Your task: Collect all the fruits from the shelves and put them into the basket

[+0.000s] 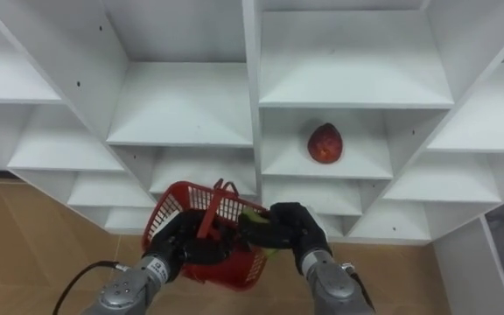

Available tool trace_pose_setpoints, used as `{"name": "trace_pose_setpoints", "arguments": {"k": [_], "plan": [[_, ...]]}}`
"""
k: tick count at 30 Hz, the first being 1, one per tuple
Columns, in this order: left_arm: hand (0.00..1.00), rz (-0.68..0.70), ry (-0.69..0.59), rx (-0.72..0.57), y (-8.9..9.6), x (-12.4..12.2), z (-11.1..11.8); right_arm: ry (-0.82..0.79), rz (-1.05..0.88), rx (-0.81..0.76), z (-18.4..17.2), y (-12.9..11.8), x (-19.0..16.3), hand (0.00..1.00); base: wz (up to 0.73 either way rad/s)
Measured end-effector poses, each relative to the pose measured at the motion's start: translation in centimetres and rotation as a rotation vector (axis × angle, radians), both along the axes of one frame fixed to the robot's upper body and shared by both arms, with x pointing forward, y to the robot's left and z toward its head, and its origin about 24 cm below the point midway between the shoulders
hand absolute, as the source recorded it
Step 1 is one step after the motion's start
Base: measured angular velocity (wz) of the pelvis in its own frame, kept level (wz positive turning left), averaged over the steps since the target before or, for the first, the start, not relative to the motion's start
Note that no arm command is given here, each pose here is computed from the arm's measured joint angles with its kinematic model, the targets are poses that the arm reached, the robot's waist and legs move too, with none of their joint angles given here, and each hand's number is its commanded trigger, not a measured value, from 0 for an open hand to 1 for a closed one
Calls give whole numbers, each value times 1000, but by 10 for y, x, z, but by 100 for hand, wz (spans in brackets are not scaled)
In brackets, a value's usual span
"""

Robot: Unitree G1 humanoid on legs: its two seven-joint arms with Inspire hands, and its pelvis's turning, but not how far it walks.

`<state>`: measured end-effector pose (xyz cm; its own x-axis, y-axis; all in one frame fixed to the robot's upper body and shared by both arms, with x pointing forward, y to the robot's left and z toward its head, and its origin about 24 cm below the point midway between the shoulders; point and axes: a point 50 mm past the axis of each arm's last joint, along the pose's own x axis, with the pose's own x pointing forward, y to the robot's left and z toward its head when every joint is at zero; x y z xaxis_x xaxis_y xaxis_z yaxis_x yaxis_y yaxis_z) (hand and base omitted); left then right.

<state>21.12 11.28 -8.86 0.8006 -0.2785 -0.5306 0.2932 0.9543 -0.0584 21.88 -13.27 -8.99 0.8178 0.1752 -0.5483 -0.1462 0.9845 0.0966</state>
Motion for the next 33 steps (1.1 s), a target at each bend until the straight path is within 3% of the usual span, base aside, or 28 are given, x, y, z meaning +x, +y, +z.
{"name": "trace_pose_setpoints", "arguments": {"k": [28, 29, 30, 32, 33], "plan": [[100, -59, 67, -10, -7, -7, -6, 79, -61, 79, -6, 3, 4, 100, 0], [100, -62, 67, -12, -7, -7, -6, 80, -61, 86, -6, 4, 3, 94, 0], [100, -63, 67, -12, -8, -7, -6, 81, -57, 91, -6, 5, 3, 69, 0], [100, -63, 67, -12, -8, -7, -6, 84, -49, 98, -7, 7, 3, 54, 0], [100, -63, 67, -12, -8, -7, -6, 87, -43, 103, -7, 8, 2, 16, 0]]}}
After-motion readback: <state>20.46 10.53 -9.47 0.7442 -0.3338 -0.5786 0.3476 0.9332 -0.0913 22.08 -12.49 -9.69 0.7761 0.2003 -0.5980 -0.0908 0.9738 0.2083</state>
